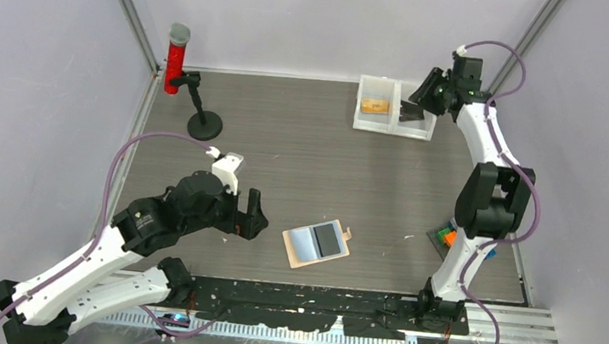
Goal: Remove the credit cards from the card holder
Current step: Remove the credit card from the card holder.
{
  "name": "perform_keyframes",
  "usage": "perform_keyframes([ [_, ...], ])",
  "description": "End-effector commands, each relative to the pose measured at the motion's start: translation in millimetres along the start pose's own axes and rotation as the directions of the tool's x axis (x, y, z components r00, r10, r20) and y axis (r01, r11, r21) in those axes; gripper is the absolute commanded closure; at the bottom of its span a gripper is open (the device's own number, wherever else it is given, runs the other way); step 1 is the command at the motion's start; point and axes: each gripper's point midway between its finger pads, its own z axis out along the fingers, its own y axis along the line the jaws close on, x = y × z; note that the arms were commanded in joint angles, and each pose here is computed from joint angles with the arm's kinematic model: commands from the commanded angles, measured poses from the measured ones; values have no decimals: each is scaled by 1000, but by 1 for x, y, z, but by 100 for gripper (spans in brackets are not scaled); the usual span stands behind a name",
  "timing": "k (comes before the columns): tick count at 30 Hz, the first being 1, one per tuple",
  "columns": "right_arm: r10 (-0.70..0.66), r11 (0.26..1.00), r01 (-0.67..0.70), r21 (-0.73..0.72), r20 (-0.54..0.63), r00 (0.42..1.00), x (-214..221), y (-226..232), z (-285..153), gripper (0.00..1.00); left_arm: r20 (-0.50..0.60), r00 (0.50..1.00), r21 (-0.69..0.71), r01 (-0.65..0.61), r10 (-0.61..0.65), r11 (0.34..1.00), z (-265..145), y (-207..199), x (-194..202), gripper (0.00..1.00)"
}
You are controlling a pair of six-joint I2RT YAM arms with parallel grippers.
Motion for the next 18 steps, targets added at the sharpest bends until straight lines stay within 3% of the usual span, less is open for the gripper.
perform_keyframes([
  [1,-62,995,55,-84,-80,995,56,45,-47,58,34,997,37,63,-65,997,2,-7,-3,4],
  [4,-137,979,116,-168,-116,984,99,74,-74,58,36,994,82,97,-100,992,8,-14,0,8],
  [7,-190,965,146,-219,-195,962,167,77,-86,58,49,989,146,134,-142,980,20,-25,-1,9],
  [11,-295,943,237,-235,-252,922,232,72,-105,58,5,985,118,170,-171,978,43,-23,12,14],
  [18,-354,890,208,-406,-326,877,318,83,-145,60,-44,969,191,248,-244,950,84,-43,18,24],
])
